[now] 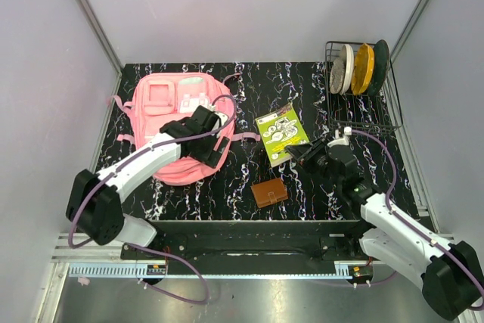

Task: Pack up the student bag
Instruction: Place the book in the student bag.

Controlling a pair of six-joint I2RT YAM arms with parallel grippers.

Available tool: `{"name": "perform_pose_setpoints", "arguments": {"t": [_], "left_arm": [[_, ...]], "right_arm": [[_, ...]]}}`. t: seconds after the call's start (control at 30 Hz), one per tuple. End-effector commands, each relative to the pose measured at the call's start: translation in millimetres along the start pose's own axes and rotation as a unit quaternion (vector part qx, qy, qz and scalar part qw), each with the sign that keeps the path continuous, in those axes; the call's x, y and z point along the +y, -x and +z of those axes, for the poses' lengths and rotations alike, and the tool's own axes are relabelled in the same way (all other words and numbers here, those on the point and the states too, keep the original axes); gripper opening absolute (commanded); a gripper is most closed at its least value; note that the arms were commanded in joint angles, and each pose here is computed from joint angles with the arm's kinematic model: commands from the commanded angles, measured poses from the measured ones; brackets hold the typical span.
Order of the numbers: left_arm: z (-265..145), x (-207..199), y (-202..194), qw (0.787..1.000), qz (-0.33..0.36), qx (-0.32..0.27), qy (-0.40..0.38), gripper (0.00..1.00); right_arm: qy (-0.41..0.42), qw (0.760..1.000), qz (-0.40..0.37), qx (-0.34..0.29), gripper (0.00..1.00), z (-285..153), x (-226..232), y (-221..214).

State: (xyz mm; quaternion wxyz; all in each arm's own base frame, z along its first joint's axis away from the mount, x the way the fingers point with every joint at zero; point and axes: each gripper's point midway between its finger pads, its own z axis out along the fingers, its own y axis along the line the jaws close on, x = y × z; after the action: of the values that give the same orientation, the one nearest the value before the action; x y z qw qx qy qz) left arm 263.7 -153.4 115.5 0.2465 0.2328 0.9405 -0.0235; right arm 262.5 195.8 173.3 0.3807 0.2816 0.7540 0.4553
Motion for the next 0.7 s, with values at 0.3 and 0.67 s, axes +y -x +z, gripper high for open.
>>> {"name": "perform_pose_setpoints", "arguments": {"t": [0.3, 0.67], "left_arm": [[30, 28, -6, 0.994, 0.045, 0.017, 0.098, 0.65], [18, 9, 12, 0.993, 0.064, -0.043, 0.094, 0.65]], "right_arm": [[0.078, 0.997, 0.001, -0.021, 0.00, -3, 49, 19], [0.067, 0.998, 0.005, -0.020, 0.00, -1, 42, 20]]}}
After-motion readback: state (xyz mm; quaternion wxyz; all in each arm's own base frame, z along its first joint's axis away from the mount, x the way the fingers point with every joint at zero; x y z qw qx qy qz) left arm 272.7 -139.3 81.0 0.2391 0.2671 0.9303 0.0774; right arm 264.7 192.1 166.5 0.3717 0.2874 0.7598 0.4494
